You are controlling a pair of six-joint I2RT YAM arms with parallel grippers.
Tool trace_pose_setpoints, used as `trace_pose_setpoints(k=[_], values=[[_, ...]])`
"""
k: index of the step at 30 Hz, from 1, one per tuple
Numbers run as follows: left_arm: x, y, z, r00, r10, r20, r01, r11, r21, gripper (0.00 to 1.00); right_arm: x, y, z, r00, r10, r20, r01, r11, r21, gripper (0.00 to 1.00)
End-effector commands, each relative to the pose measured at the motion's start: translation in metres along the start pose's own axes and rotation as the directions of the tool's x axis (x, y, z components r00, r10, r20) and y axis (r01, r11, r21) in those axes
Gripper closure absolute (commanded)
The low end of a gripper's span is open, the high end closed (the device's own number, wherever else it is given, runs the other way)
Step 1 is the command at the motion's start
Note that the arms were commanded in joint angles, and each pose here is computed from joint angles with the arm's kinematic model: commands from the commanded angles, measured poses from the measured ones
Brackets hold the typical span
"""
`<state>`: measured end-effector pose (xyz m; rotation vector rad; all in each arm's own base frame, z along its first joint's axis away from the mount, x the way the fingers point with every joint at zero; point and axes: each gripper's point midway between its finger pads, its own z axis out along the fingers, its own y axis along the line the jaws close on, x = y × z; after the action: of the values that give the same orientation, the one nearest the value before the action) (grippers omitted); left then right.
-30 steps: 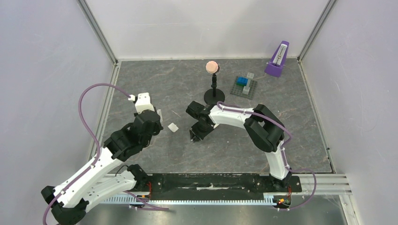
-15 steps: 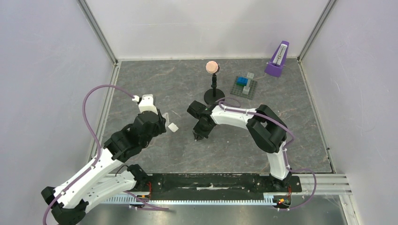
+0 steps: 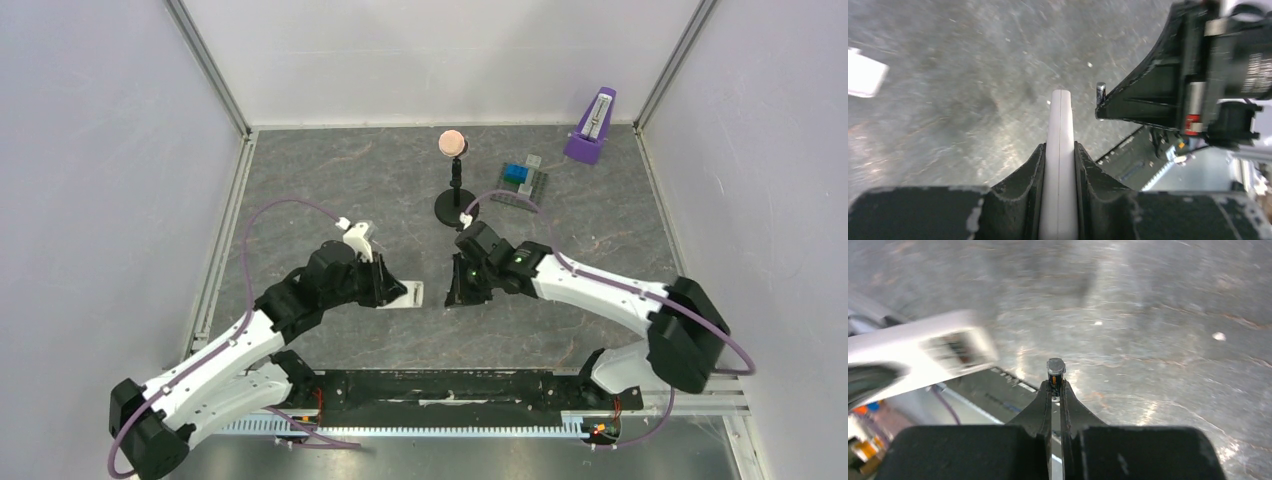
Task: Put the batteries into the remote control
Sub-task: Pick up the battery from the center of the board, then load the battery into the remote control.
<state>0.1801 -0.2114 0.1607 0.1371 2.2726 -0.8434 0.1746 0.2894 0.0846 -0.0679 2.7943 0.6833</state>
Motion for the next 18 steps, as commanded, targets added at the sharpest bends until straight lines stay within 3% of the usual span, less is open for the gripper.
trace_pose_setpoints(k=[1, 9, 18], values=[[0.007, -0.048, 0.007, 0.994, -0.065, -0.088, 0.085, 0.964, 0.253, 0.98, -0.005, 0.049, -0.039, 0.978, -0.197, 0.072, 0.208, 0.947, -0.246, 1.00], [0.018, -0.048, 0.021, 0.979, -0.109, -0.175, 0.152, 0.955, 0.254, 0.98, 0.011, 0.065, -0.042, 0.971, -0.239, 0.002, 0.228, 0.924, -0.306, 1.00], [0.013, -0.034, 0.020, 0.978, -0.131, -0.160, 0.164, 0.963, 0.213, 0.98, 0.020, 0.060, -0.034, 0.970, -0.237, -0.053, 0.211, 0.930, -0.300, 1.00]])
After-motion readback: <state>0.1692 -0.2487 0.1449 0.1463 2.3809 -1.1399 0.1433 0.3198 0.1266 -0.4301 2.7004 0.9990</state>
